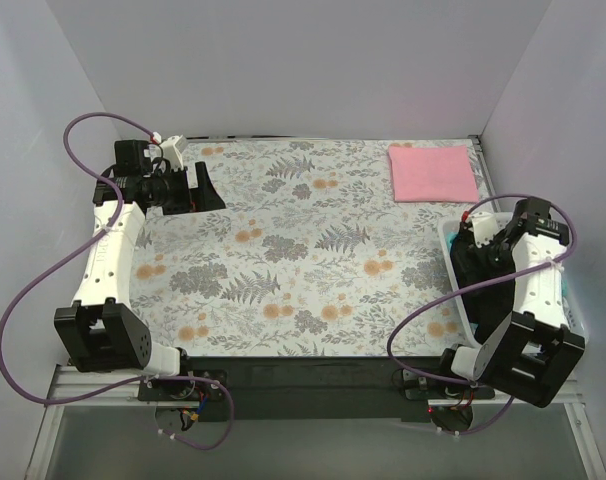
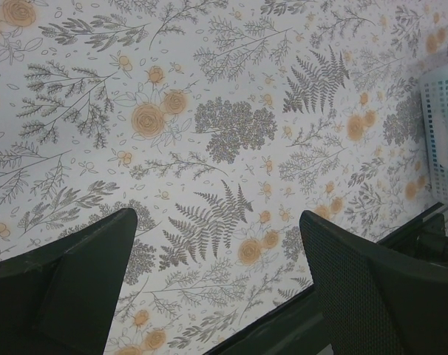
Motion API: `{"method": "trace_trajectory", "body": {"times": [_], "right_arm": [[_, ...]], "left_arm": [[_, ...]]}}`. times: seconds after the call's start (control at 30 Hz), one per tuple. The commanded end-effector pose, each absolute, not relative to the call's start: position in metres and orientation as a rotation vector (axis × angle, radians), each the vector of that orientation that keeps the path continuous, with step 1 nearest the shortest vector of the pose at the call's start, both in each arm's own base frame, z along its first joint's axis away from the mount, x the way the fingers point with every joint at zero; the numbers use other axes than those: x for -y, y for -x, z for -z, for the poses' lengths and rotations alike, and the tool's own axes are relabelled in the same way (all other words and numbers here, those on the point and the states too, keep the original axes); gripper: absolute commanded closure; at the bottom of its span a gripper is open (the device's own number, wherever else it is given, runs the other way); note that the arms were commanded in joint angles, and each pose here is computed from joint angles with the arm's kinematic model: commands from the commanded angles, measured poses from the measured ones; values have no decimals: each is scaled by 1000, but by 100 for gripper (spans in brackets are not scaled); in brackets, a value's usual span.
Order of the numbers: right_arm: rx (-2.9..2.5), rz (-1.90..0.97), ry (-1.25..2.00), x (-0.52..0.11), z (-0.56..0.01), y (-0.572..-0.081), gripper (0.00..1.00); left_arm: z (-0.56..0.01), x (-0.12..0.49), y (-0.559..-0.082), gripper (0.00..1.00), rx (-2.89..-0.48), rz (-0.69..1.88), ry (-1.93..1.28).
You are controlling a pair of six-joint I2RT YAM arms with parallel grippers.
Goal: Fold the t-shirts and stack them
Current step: Grab the tshirt from the pile
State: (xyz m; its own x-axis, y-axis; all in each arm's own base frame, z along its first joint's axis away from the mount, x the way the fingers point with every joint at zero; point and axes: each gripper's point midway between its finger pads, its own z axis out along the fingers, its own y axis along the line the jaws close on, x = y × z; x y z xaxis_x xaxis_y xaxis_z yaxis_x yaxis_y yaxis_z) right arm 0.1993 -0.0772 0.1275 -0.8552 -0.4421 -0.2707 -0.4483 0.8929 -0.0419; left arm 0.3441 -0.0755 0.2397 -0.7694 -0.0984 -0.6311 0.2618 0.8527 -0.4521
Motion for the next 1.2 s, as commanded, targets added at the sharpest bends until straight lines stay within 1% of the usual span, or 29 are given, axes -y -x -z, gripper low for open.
{"method": "trace_trajectory", "body": {"times": [0.0,0.1,0.13,0.2,0.23,0.3,0.33,0.37,0.4,0.47,0.5,0.53,0.57,0.7,0.87,0.9,1.03,1.17], "right_arm": [[-2739,1,707,82,-115,-209,2],[-2769,71,706,93,-99,-208,6],[-2768,87,703,95,-99,-208,13],[-2750,115,699,97,-104,-211,22],[-2726,138,693,98,-112,-215,32],[-2703,178,681,102,-122,-218,43],[-2675,215,675,105,-133,-223,54],[-2667,225,669,106,-138,-224,59],[-2655,239,666,107,-144,-225,68],[-2604,279,660,109,-166,-232,75],[-2600,279,659,108,-174,-231,84],[-2592,280,647,108,-180,-232,98],[-2552,306,629,110,-197,-239,99],[-2466,309,589,106,-235,-250,99],[-2327,263,530,94,-286,-268,99],[-2266,272,521,91,-309,-273,99],[-2093,146,517,67,-361,-295,99],[-1919,-90,551,26,-412,-317,99]], "left_arm": [[-252,76,-341,8,-2336,687,-148],[-249,77,-340,8,-2342,688,-142],[-248,76,-340,8,-2344,688,-137],[-248,76,-339,8,-2346,688,-138],[-248,76,-340,8,-2345,686,-138],[-246,76,-339,8,-2347,685,-140],[-246,76,-339,8,-2348,687,-139],[-244,76,-339,8,-2353,686,-142],[-244,76,-339,8,-2352,686,-144],[-242,75,-339,8,-2355,684,-144],[-243,75,-340,8,-2352,681,-150],[-241,75,-341,8,-2355,680,-152],[-241,75,-342,8,-2353,679,-155],[-241,75,-347,8,-2357,683,-154],[-247,76,-352,8,-2336,682,-165],[-248,76,-353,8,-2332,689,-163],[-267,82,-361,8,-2283,731,-155],[-285,87,-368,8,-2238,780,-139]]}}
